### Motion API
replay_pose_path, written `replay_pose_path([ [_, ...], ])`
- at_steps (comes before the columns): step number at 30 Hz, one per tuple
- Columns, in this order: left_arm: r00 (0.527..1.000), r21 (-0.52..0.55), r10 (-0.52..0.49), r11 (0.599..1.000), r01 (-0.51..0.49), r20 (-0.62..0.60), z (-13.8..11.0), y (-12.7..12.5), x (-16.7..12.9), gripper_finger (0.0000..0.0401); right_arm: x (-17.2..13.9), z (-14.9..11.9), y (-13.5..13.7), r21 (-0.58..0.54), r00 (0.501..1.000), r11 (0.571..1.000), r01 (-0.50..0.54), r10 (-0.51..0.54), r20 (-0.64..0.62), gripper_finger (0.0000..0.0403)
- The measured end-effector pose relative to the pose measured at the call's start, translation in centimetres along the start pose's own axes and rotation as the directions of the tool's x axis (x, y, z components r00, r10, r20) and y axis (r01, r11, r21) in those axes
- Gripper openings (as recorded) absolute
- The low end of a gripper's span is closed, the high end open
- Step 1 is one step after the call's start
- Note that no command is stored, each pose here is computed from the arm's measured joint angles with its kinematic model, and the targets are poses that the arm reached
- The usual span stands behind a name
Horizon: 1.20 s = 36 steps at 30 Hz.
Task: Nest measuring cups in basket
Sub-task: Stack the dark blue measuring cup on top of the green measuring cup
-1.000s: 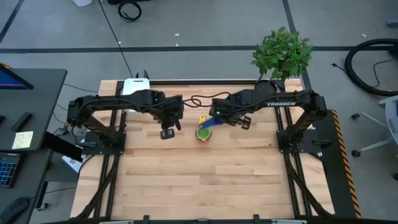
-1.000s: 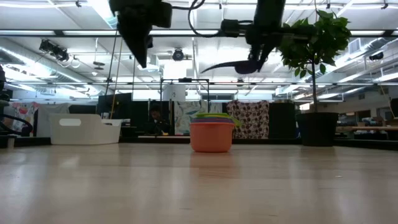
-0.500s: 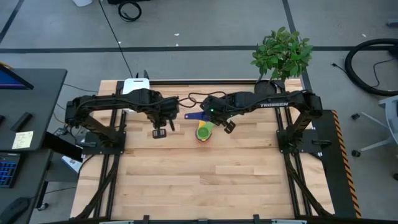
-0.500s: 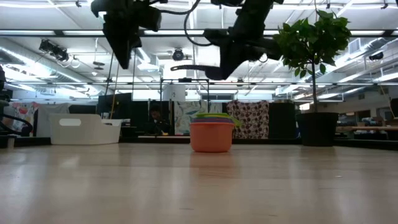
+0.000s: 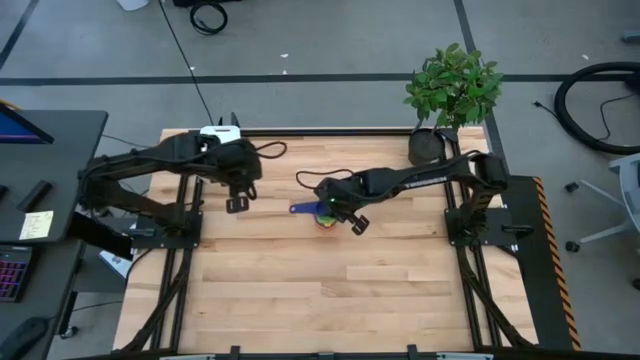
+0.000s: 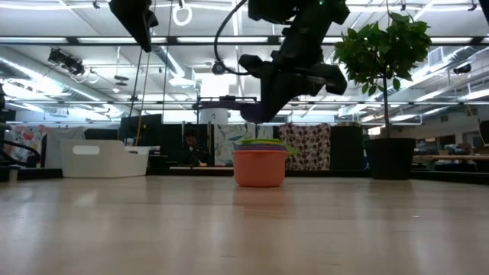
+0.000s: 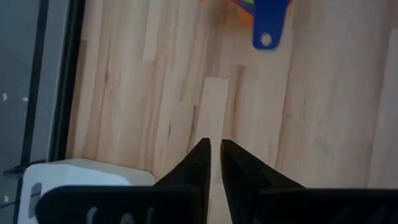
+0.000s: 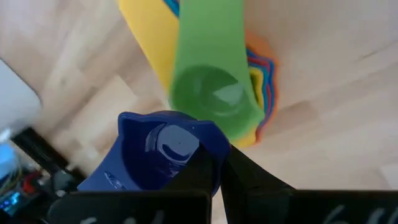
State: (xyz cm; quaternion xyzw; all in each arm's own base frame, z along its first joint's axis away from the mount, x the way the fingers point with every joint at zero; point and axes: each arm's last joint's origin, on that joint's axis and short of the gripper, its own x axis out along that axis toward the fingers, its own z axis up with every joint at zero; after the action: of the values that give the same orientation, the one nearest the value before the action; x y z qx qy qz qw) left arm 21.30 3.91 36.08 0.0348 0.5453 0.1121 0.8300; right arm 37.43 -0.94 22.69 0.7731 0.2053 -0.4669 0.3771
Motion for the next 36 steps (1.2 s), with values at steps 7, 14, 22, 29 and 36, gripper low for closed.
replay_pose_path([
  [7,1.000,0.013,0.004,1.000,-0.005,0.021,-0.5,0.1,-0.7,0.0043,2.0,-0.3,-0.6,-0.014,0.998,0.998,0.065,-0.065,-0.010,0.0015],
  [14,1.000,0.040,0.004,0.999,-0.004,0.015,-0.4,0.1,-0.6,0.0043,2.3,0.0,-0.7,-0.020,0.997,0.997,0.069,-0.069,0.032,0.0015],
  [22,1.000,0.042,0.004,0.999,-0.005,0.017,-0.4,0.1,-0.6,0.0043,2.2,0.4,-0.5,-0.037,0.996,0.998,0.052,-0.050,0.074,0.0015],
  [29,1.000,0.042,0.004,0.999,-0.005,0.017,-0.4,0.1,-0.6,0.0043,2.2,1.3,0.3,-0.060,0.996,0.998,0.036,-0.031,0.086,0.0015],
  [36,1.000,0.041,0.004,0.999,-0.005,0.017,-0.4,0.1,-0.6,0.0043,2.3,1.9,1.0,-0.091,0.997,0.996,0.012,-0.004,0.081,0.0015],
])
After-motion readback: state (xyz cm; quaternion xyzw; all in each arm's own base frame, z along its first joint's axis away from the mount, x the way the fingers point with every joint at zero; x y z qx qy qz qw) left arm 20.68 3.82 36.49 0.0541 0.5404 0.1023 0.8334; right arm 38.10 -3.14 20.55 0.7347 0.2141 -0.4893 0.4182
